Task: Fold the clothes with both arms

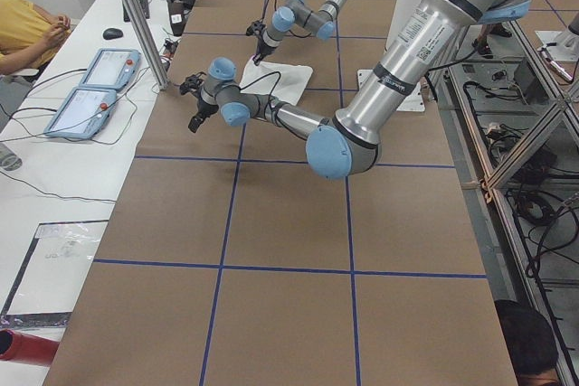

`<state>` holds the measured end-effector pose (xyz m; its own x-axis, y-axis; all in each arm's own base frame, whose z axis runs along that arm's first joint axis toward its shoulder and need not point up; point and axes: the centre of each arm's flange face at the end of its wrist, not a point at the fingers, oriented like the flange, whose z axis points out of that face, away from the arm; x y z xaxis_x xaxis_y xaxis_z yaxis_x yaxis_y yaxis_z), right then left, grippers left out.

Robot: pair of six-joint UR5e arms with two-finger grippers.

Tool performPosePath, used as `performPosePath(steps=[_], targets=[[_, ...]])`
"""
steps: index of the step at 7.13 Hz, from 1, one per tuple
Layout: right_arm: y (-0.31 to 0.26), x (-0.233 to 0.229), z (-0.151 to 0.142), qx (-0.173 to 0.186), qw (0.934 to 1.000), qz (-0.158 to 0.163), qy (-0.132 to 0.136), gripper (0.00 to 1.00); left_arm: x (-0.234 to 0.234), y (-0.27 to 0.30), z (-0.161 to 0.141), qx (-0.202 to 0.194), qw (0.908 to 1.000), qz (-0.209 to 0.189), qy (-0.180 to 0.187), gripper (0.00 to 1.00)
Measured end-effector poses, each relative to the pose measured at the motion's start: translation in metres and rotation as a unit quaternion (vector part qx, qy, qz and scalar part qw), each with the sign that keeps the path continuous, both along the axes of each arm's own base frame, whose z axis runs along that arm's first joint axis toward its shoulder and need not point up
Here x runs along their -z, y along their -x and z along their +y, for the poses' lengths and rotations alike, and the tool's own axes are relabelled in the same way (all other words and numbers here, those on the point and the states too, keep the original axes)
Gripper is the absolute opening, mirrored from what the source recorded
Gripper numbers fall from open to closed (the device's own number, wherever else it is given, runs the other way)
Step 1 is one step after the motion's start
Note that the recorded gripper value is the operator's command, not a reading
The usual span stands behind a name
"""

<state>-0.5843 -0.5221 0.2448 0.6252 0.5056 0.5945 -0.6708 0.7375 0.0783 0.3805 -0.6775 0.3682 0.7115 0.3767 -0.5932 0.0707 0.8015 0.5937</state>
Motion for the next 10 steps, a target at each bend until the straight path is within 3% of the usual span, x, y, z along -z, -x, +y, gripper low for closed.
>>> performPosePath(steps=[1, 2, 5, 7, 8, 10], targets=[[-0.008, -0.009, -0.007, -0.005, 1.0, 0.007, 0.001, 0.0, 0.0, 0.0, 0.0, 0.0, 1.0, 0.0, 0.0, 1.0], [-0.013, -0.015, -0.013, -0.01, 0.9999, 0.012, 0.001, 0.98, -0.001, 0.0, 0.0, 0.0, 1.0, 0.0, 0.0, 1.0], [-0.016, -0.009, -0.019, 0.009, 0.9995, 0.024, -0.016, 1.0, 0.0, 0.001, 0.001, 0.0, 1.0, 0.001, -0.001, 1.0], [-0.055, 0.008, -0.044, 0.082, 0.9966, 0.004, -0.007, 1.0, -0.002, 0.009, 0.011, -0.004, 1.0, 0.003, -0.004, 1.0], [-0.096, 0.007, -0.062, 0.131, 0.9913, -0.009, -0.007, 1.0, -0.01, 0.022, 0.026, -0.014, 0.9999, 0.004, -0.006, 1.0], [-0.217, -0.033, -0.087, 0.239, 0.9705, -0.008, -0.027, 1.0, -0.041, 0.083, 0.049, -0.042, 0.9984, -0.022, -0.031, 1.0]])
